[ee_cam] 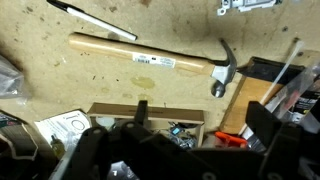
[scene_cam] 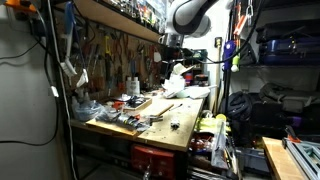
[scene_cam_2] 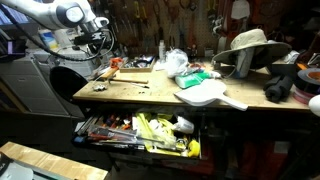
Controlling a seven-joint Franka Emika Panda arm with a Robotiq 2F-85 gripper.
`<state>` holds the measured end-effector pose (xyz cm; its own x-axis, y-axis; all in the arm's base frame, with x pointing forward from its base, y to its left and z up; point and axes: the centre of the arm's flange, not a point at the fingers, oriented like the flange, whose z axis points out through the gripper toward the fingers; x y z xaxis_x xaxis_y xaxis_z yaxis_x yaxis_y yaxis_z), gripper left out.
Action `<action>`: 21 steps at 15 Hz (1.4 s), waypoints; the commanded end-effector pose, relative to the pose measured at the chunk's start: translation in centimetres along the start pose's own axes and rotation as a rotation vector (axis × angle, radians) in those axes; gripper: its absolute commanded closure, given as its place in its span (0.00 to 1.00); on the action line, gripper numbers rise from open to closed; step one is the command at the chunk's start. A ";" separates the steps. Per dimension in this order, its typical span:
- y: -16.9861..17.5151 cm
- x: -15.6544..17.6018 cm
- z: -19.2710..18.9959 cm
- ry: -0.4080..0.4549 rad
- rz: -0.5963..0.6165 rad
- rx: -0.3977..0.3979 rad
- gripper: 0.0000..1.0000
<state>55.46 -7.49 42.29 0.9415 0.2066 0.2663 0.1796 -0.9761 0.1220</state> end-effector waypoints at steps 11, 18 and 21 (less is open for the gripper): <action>8.5 8.5 8.5 -0.150 -0.261 -0.098 0.00; 13.6 14.6 11.3 -0.120 -0.533 -0.035 0.00; 12.4 12.5 10.5 -0.117 -0.509 -0.057 0.00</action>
<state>72.47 -17.74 37.11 0.7655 0.6413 0.0519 0.6096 -0.7488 0.2603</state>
